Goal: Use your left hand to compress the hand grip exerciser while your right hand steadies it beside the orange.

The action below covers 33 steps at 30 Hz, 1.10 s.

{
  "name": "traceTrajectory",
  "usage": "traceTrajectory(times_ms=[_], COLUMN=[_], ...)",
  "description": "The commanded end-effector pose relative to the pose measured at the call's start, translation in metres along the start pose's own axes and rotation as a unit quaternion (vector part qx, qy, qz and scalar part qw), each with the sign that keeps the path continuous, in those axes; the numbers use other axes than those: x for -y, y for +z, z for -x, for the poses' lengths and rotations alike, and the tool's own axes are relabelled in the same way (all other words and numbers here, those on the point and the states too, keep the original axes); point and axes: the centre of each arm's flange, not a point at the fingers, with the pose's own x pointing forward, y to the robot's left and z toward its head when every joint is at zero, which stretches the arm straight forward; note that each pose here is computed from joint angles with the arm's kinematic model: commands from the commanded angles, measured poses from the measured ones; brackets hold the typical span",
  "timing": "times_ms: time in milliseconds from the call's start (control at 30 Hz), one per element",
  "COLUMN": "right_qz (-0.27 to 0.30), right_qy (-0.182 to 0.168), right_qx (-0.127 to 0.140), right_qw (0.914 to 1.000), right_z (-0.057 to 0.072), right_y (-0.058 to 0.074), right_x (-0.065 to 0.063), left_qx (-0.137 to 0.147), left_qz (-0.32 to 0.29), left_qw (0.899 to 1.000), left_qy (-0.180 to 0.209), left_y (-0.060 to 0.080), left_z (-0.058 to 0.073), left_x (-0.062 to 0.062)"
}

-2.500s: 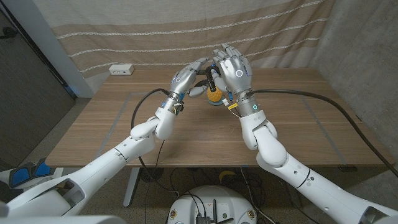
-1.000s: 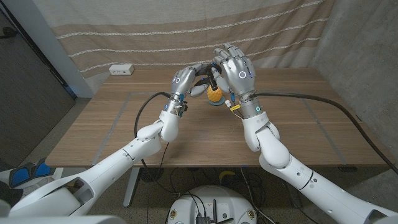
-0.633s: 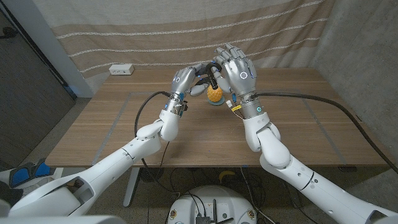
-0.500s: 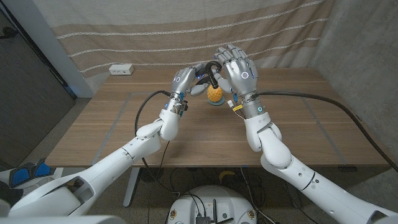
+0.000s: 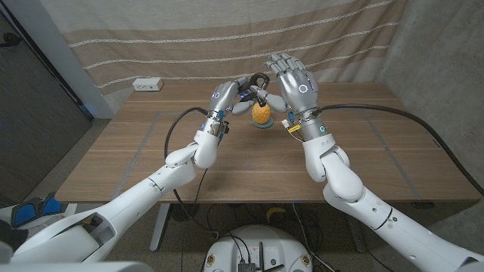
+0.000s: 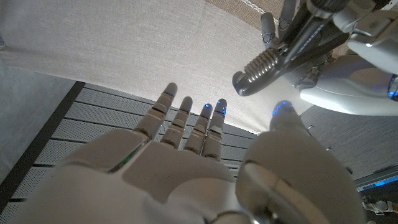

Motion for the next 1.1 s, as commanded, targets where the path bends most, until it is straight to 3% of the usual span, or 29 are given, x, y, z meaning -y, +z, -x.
traceTrajectory(times_ms=[33, 333, 800, 1100], right_qz=[-0.079, -0.098, -0.107, -0.112], right_qy=[-0.017, -0.031, -0.05, -0.064], right_qx=[-0.035, -0.055, -0.057, -0.055], right_qw=[0.9961, 0.9932, 0.9914, 0.9901], right_z=[-0.001, 0.001, 0.001, 0.001], right_y=[-0.02, -0.029, -0.034, -0.036], right_x=[-0.005, -0.011, -0.015, -0.018], left_qx=[-0.019, -0.033, -0.038, -0.036], left_qz=[0.054, 0.11, 0.176, 0.239], left_qw=[0.998, 0.992, 0.982, 0.967], left_qy=[-0.026, -0.045, -0.058, -0.085], left_y=[-0.01, -0.02, -0.031, -0.038], left_z=[-0.004, -0.009, -0.014, -0.019], left_x=[0.001, 0.002, 0.003, 0.003])
